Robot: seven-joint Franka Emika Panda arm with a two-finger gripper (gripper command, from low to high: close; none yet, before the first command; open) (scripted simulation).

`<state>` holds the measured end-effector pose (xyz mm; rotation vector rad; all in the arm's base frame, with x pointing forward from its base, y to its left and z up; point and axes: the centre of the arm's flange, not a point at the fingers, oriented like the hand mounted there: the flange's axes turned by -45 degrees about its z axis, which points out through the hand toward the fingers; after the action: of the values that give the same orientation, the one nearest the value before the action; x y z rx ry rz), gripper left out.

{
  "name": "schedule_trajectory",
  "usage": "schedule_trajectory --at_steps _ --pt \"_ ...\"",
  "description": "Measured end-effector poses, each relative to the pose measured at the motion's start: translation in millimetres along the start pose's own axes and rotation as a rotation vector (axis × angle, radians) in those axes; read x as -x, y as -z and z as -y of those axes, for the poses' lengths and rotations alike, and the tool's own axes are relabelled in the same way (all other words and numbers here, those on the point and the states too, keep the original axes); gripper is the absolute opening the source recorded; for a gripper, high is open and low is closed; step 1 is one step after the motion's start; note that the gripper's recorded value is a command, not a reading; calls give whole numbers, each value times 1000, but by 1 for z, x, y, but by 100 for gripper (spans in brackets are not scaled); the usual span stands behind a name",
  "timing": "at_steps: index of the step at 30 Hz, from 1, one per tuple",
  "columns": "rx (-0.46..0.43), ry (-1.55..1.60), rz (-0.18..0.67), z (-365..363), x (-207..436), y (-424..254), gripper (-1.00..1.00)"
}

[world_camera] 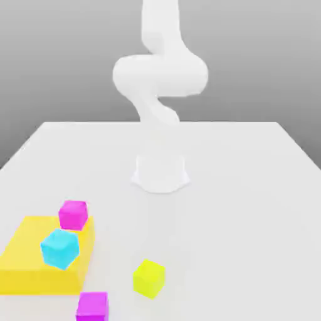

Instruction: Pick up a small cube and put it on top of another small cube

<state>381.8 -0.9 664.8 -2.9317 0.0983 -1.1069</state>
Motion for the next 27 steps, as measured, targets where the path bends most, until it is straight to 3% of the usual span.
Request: schedule_trajectory --at_steps 10,22,27 --pt "82 -189 309 -14 77 -211 0" --pt "186 -419 669 -33 266 -369 0" --pt "194 -440 700 -34 311 -409 0"
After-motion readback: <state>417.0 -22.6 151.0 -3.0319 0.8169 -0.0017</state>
